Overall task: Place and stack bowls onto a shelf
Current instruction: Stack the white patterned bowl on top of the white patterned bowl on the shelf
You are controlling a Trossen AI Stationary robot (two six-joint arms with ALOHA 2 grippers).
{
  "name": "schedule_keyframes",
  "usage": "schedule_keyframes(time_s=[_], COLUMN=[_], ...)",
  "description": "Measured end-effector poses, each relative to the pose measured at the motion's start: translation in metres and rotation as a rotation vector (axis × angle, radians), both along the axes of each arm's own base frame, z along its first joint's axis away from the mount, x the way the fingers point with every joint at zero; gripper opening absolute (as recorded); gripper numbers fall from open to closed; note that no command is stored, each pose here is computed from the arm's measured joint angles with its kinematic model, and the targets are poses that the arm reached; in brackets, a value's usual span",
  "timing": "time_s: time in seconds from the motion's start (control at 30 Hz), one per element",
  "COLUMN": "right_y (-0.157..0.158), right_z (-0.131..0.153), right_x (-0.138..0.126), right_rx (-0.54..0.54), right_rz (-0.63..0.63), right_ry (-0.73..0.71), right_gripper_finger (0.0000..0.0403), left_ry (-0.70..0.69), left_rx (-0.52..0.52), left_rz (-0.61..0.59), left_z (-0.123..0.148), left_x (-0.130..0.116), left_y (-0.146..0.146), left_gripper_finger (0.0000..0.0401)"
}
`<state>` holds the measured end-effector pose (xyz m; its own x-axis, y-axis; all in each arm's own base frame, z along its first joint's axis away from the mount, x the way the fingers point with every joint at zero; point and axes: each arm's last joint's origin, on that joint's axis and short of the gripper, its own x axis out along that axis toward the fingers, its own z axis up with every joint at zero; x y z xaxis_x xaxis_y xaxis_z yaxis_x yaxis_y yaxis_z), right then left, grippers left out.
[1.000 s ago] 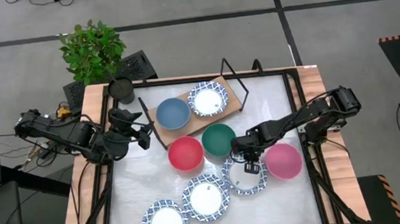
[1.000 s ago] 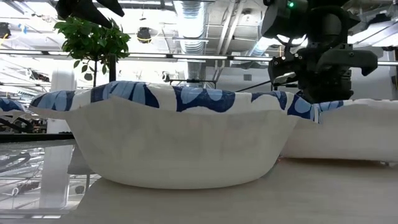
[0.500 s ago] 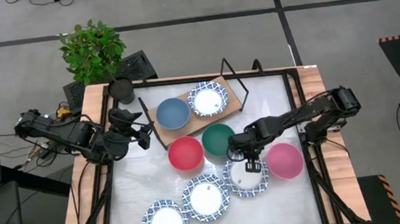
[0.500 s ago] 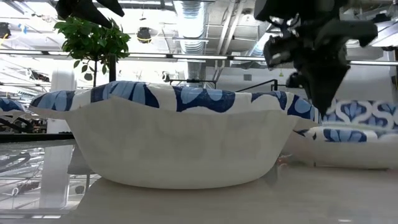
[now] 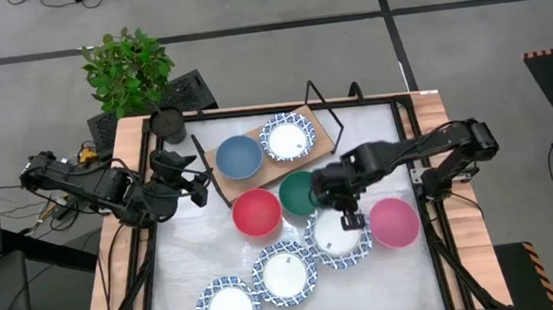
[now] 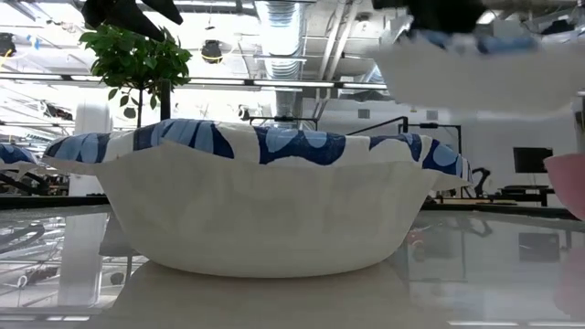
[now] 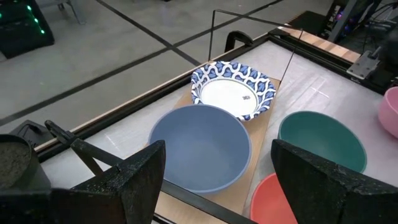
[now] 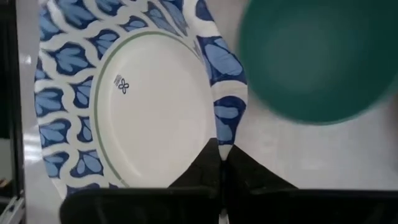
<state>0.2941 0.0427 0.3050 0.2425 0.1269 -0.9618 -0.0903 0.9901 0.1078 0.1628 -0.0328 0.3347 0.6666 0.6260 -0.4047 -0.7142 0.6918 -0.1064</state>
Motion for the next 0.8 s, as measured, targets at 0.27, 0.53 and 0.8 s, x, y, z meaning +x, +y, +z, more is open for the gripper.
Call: schedule_keyframes(time_s=[0.27, 0.53, 0.8], right_y=[-0.037, -0.107, -0.19], right_z=[0.052, 0.084, 0.085], right_x=[-0.012, -0.016, -0.009], right_rx=[-0.134, -0.269, -0.351], right_rz=[-0.005, -0.157, -0.4], right_ry=[-0.173, -0.401, -0.562], right_gripper_finger=[0.0024, 0.0035, 0.0024], left_ry=[0.009, 0.008, 0.004], left_rx=[0.011, 0.017, 0.031], left_rz=[-0.004, 0.002, 0.017], left_z=[0.0, 0.0, 0.0], left_x=[0.0, 0.0, 0.0], left_y=[0.0, 0.0, 0.001], left_gripper_finger=[0.0277, 0.0277, 0.0277])
